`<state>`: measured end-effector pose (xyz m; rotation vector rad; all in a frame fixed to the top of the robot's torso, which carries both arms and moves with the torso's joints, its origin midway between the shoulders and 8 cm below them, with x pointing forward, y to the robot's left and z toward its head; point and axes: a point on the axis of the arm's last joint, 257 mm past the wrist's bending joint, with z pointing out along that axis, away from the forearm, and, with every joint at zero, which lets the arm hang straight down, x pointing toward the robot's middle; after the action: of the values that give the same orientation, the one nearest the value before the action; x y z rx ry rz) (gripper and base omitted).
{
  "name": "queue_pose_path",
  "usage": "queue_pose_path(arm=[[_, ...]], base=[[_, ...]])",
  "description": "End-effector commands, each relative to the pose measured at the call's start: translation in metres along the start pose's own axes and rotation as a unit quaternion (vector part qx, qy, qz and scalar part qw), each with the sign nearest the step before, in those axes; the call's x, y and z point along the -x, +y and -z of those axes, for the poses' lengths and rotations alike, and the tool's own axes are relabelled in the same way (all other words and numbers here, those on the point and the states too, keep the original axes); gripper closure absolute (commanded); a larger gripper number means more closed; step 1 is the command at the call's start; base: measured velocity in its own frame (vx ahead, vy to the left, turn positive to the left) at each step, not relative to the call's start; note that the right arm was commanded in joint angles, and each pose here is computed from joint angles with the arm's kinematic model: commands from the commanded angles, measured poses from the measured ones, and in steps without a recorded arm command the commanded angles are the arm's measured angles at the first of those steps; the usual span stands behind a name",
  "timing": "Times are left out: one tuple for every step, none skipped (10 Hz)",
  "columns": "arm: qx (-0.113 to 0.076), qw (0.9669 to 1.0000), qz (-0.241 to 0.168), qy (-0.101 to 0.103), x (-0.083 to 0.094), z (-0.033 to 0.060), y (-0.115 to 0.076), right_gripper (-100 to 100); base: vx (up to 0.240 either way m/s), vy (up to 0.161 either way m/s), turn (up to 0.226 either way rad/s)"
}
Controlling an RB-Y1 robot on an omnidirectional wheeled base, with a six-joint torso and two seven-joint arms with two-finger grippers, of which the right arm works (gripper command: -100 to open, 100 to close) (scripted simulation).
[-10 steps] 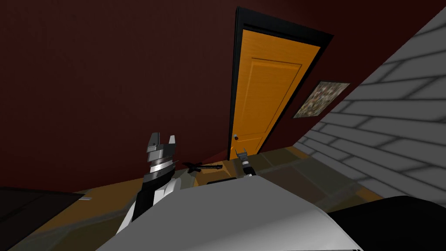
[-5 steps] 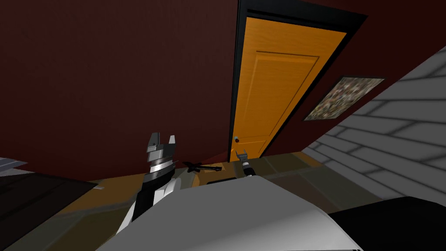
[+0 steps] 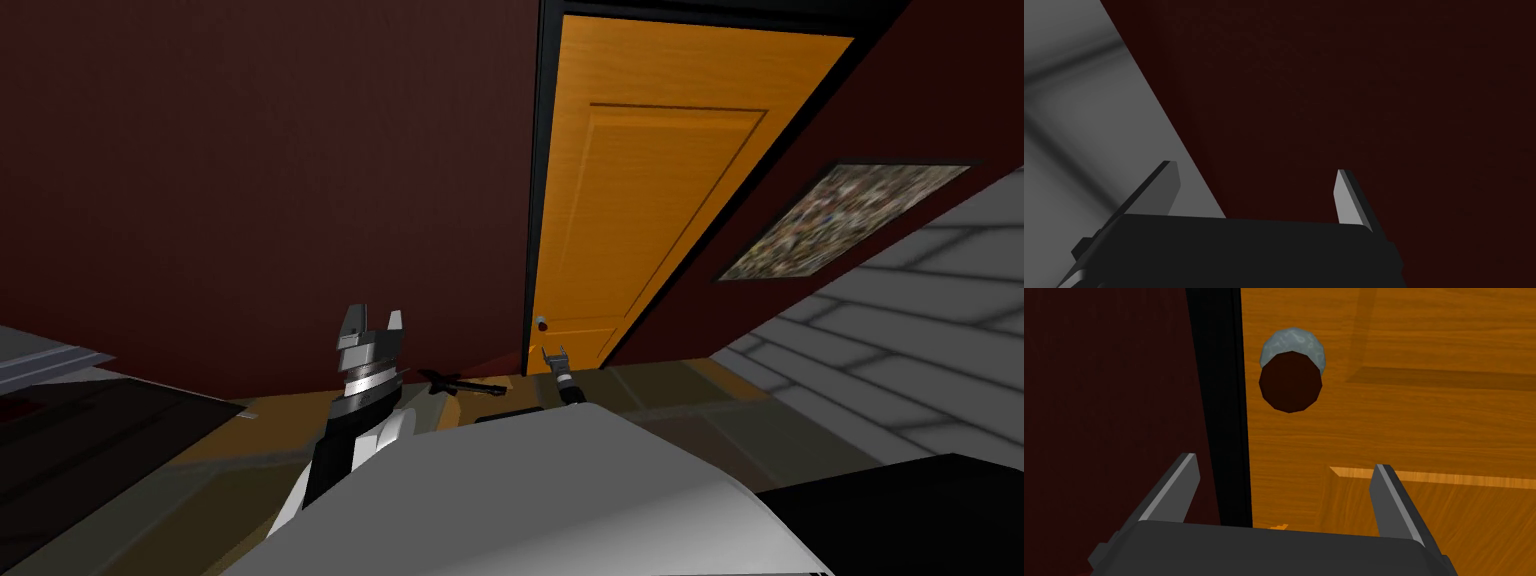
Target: Pull the door open
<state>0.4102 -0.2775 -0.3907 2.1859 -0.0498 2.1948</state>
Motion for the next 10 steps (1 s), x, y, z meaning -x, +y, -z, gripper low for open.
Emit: queue_pose_path(arm=[[0.013,0.9999,-0.001,-0.002,0.003,0.0032,0.024,-100],[0.017,0.9998,-0.001,-0.003,0.004,0.0041,0.031,-100],[0.03,0.9996,-0.001,-0.004,0.006,0.0074,0.053,-100],[0.039,0.9992,-0.002,-0.005,0.006,0.01,0.07,-100],[0.048,0.9988,-0.002,-0.005,0.006,0.0127,0.087,-100],[0.053,0.9986,-0.002,-0.005,0.006,0.0141,0.095,-100],[0.062,0.9981,-0.002,-0.004,0.006,0.0169,0.11,-100],[0.07,0.9976,-0.002,-0.004,0.005,0.0196,0.125,-100],[0.077,0.9971,-0.002,-0.003,0.004,0.0218,0.136,-100],[0.079,0.9969,-0.002,-0.003,0.003,0.0228,0.141,-100]], base=[[0.034,0.1,0.18],[0.031,0.154,0.175],[0.083,0.152,0.222],[0.157,0.133,0.212],[0.181,0.094,0.179],[0.142,0.036,0.12],[0.166,-0.016,0.13],[0.186,-0.024,0.165],[0.05,-0.027,0.117],[-0.002,-0.021,0.061]])
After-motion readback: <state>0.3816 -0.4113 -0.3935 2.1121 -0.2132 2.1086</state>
